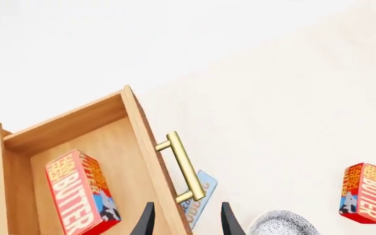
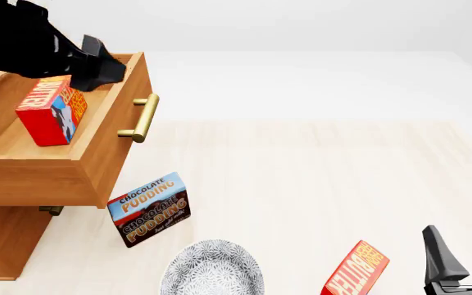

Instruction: Put the butter at the front in the top drawer of the cabinet and close it.

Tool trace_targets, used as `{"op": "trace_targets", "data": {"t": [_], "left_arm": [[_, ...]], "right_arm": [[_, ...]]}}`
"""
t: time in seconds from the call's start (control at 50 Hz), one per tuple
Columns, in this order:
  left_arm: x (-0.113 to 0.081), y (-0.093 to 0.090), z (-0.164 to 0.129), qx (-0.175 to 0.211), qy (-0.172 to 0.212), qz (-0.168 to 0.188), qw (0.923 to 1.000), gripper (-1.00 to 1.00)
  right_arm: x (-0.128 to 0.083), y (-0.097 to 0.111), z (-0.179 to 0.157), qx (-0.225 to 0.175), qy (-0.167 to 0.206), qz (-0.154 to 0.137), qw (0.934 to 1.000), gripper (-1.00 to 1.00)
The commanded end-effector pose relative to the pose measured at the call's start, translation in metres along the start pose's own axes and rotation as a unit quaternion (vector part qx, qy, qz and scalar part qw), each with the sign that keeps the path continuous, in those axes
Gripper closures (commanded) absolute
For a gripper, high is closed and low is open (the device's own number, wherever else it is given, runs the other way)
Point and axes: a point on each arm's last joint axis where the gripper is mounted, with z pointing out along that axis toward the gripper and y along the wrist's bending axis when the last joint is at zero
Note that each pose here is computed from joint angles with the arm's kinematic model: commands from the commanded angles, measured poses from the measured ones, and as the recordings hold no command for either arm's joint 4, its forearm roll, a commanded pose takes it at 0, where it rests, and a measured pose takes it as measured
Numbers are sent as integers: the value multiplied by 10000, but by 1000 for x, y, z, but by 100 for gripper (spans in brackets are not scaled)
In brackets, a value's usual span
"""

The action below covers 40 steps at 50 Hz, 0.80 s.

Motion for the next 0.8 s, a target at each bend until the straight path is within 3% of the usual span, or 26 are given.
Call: {"op": "trace_targets", "data": {"t": [0.02,0.44,0.6,0.8], "left_arm": [[-15,-29,36,448,5,134,9989,-100],[-33,-81,95,1011,163,334,9942,-100],[-29,-100,121,1146,307,254,9926,-100],[-17,-110,152,1169,498,135,9918,-100]], "right_arm": [[0,0,-1,-1,-2,-1,10000,-100],[0,0,0,0,-2,-1,10000,-100],[0,0,-1,0,-3,0,10000,-100],[0,0,0,-1,1,4,10000,-100]]}}
